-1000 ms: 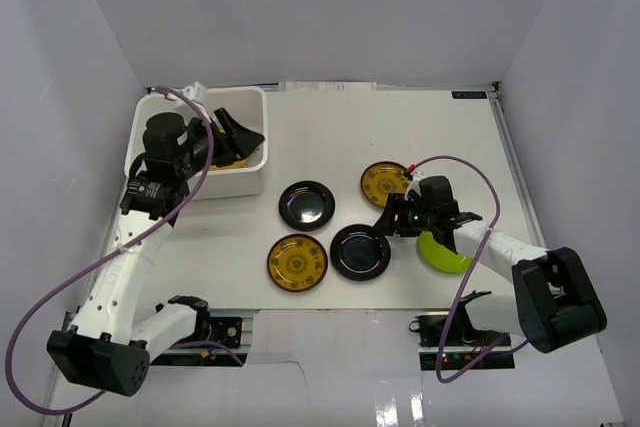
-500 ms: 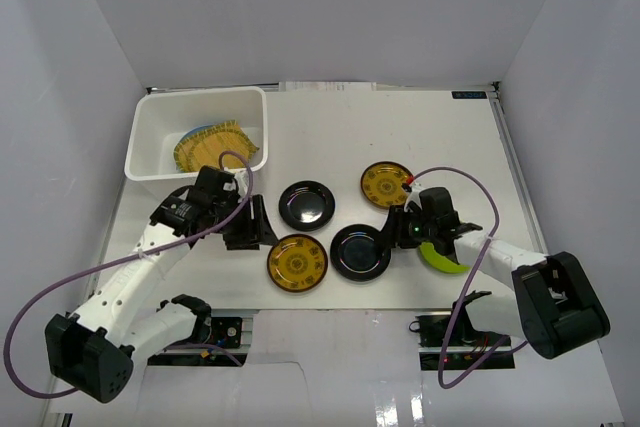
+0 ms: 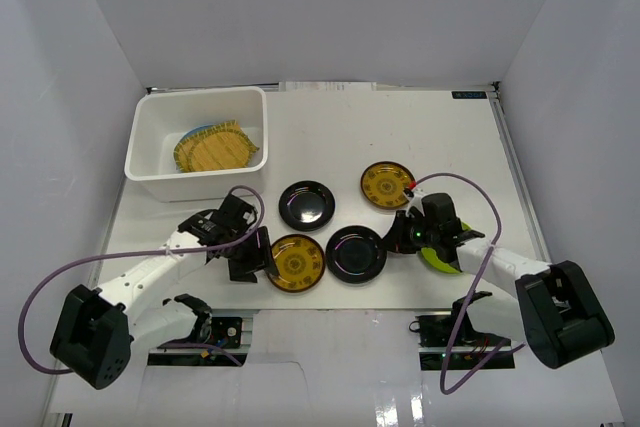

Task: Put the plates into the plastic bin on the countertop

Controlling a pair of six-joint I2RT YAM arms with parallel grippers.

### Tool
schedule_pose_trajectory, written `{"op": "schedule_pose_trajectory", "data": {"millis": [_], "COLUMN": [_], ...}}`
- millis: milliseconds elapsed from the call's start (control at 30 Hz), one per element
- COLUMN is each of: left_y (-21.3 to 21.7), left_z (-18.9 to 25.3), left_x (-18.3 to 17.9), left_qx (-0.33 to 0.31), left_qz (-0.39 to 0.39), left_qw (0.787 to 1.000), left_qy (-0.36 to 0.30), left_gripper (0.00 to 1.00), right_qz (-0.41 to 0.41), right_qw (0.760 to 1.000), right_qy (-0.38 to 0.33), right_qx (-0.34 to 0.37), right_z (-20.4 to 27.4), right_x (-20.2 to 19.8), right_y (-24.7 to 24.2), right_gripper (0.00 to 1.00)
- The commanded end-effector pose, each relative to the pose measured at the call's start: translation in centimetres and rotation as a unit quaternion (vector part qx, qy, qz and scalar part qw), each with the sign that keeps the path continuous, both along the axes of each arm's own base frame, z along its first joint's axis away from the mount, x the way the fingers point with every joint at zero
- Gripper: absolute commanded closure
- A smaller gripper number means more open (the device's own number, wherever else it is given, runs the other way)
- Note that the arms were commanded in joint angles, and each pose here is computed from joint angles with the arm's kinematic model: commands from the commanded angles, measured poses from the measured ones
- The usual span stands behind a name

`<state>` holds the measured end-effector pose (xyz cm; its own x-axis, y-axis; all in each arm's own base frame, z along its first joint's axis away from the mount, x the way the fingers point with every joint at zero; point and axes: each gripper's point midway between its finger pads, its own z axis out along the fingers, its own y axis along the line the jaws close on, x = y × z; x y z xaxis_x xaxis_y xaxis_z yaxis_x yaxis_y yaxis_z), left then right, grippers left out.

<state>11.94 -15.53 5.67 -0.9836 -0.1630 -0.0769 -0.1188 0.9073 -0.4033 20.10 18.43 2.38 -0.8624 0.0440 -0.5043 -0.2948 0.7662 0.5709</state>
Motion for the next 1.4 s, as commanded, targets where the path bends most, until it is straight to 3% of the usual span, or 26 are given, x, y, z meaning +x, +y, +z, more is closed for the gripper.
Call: {"op": "schedule_pose_trajectory", "data": {"millis": [0, 200, 333, 433, 467, 600, 767, 867, 1067, 1233, 1367], "left_y": [-1.0, -1.5, -1.2, -0.9, -0.6, -0.4, -2.0, -2.9, -2.6, -0.9, 2.9], "left_z": [-0.4, -1.9, -2.8, -3.3, -3.4, -3.7, 0.3, 5.7, 15.8, 21.1, 25.8], "left_x": [3.3, 5.2, 5.8, 5.8, 5.7, 5.3, 5.4, 6.1, 8.5, 12.0, 16.6], "left_qx": [0.002, 0.014, 0.033, 0.045, 0.051, 0.052, -0.014, -0.061, -0.077, -0.035, 0.028], "left_qz": [0.03, 0.032, 0.033, 0.031, 0.033, 0.028, 0.004, -0.001, 0.039, 0.08, 0.158], "left_qw": [0.998, 0.997, 0.995, 0.995, 0.994, 0.995, 0.992, 0.98, 0.96, 0.935, 0.886], "left_qy": [-0.055, -0.075, -0.084, -0.086, -0.086, -0.086, -0.129, -0.188, -0.267, -0.343, -0.436], "left_gripper": [0.3, 0.32, 0.43, 0.57, 0.68, 1.0, 1.0, 1.0, 1.0, 1.0, 1.0], "right_qz": [-0.004, -0.006, -0.01, 0.001, 0.003, 0.013, 0.021, 0.023, 0.033, 0.055, 0.062], "right_qw": [1.0, 0.998, 0.996, 0.995, 0.994, 0.992, 0.988, 0.982, 0.968, 0.958, 0.958], "right_qy": [-0.013, -0.058, -0.085, -0.097, -0.101, -0.108, -0.123, -0.146, -0.194, -0.223, -0.217], "right_qx": [-0.012, 0.007, 0.017, 0.036, 0.043, 0.066, 0.095, 0.117, 0.157, 0.174, 0.178], "right_z": [0.3, 3.6, 6.0, 7.9, 8.4, 10.0, 12.5, 15.1, 20.3, 23.6, 23.5], "right_x": [-0.5, 0.1, 0.5, 0.4, 0.4, 0.4, 0.1, 0.1, -1.1, -2.2, -2.4], "right_y": [-0.6, -0.4, -0.4, 0.2, 0.3, 1.0, 1.6, 1.7, 1.5, 1.6, 1.8], "right_gripper": [0.92, 0.92, 0.92, 0.92, 0.92, 0.92, 0.92, 0.92, 0.92, 0.92, 0.92]}}
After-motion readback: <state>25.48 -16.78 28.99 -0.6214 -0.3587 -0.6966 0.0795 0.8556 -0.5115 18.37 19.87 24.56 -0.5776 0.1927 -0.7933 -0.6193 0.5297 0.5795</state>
